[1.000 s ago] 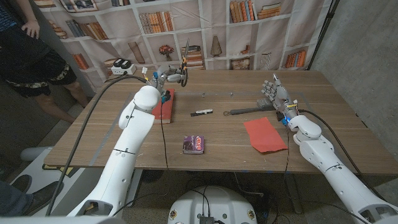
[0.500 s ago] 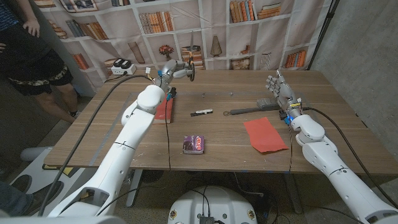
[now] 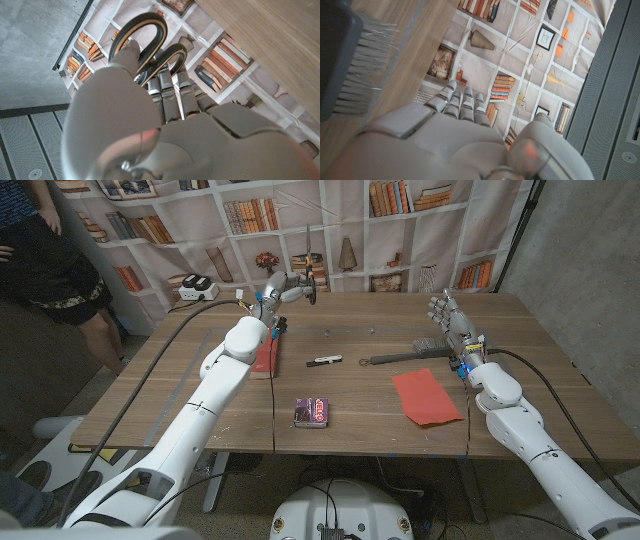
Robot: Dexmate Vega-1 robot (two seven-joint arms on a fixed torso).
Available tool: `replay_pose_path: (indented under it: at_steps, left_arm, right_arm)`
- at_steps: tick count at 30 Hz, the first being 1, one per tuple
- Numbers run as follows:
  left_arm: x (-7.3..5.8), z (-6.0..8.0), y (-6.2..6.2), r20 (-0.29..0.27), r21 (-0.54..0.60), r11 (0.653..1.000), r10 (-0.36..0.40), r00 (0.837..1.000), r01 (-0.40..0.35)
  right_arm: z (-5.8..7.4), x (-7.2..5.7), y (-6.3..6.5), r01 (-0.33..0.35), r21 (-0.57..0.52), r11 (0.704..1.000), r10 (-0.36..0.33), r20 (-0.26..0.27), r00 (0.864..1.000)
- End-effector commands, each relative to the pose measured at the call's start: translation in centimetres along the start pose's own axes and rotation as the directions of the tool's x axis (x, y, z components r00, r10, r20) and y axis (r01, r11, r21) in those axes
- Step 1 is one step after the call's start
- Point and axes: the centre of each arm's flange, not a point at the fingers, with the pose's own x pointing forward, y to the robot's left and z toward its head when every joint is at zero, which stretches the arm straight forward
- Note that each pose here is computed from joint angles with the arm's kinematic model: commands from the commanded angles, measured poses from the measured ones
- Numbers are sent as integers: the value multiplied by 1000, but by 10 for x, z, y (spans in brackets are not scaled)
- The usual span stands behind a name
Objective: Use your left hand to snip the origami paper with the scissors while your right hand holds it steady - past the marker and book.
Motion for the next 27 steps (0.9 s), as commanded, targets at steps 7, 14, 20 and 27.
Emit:
replay_pose_path:
  at_steps: [7,14,20,27]
  left_arm:
    - [3,11,13,-14,61,995,-82,997,83]
    - [0,24,20,-14,142,988,-68,998,69]
    - [6,17,19,-40,34,982,-187,982,188]
    - [18,14,12,-102,71,957,-273,957,281]
  right_arm:
    - [12,-9,3,17,-42,999,-17,17,1000]
    - [14,-13,2,19,-52,998,-19,18,1000]
    - [14,-15,4,22,-49,999,-21,15,1000]
    - [15,-19,7,26,-54,998,-26,8,1000]
